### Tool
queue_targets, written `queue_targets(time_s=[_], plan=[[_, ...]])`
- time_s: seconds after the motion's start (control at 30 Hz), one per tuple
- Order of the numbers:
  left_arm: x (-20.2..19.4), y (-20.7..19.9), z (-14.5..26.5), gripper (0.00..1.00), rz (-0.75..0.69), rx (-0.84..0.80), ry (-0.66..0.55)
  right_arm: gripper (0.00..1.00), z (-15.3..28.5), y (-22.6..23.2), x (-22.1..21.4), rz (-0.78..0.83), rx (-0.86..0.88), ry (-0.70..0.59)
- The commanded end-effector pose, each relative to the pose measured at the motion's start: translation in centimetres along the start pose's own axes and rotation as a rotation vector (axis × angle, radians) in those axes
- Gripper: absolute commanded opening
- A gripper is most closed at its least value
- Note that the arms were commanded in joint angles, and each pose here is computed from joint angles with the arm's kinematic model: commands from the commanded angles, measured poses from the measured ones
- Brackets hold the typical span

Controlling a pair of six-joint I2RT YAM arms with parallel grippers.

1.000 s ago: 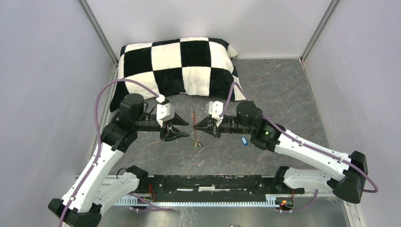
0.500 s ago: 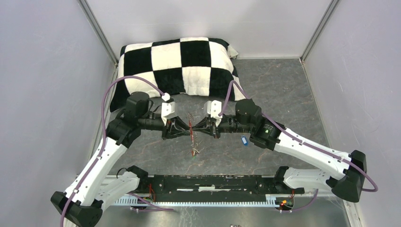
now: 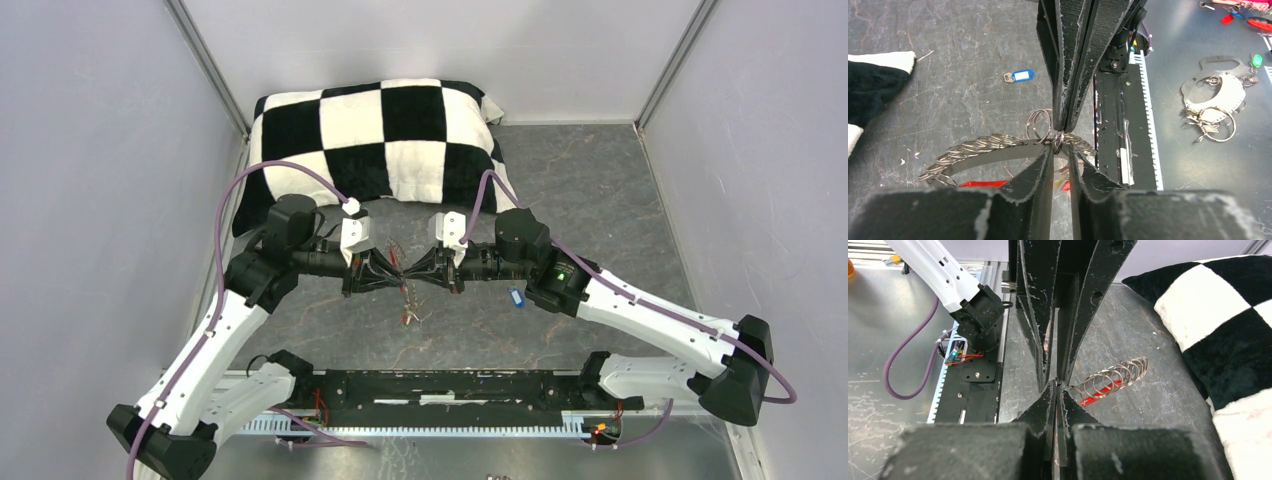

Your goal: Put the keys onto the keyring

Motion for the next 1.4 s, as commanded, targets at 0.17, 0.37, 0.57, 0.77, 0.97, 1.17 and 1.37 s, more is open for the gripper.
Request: queue_targets(time_s=[0.17,0.37,0.57,0.77,0.97,1.17,1.37], plan=[[1.3,-0.3,0.1,0.19,-0.054,-0.035,-0.036,0.01,-0.2,0.1,3.1,0.039,0.020,-0.112],[1.6,-0.4,0.1,0.02,-0.065,-0.042,-0.046,0.01,-0.4,0.0,2.9,0.029,0.022,-0.114],[2.1,-1.0,0.5,0.02,-0.097,-0.047,-0.067,0.38,1.4,-1.3,3.9,0.008,-0.149,-0.140],[2.2,-1.4,0.6,0.02,-0.095,-0.063,-0.077,0.58,3.2,-1.8,3.7,-0.014,-0.219,-0.152],[2.4,-1.4,0.6,0.02,-0.101,-0.070,-0.084,0.58,3.2,-1.1,2.8,-0.039,-0.152,-0.142],[2.8,-1.5,0.7,0.02,-0.097,-0.071,-0.089,0.57,2.4,-0.6,2.0,-0.057,-0.062,-0.118],[3.1,-1.7,0.8,0.02,-0.141,-0.089,-0.109,0.56,1.6,-0.6,1.4,-0.119,-0.035,-0.131]])
Point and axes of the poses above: each gripper's point midway between its finger pads, its own z axis back along the fingers, its own y axis along the line the jaws close on, x = y × z, the point moved 8 cm from there along z, back along the fingers, and after that the axes turned 9 degrees about -z, right-handed, at the moved point
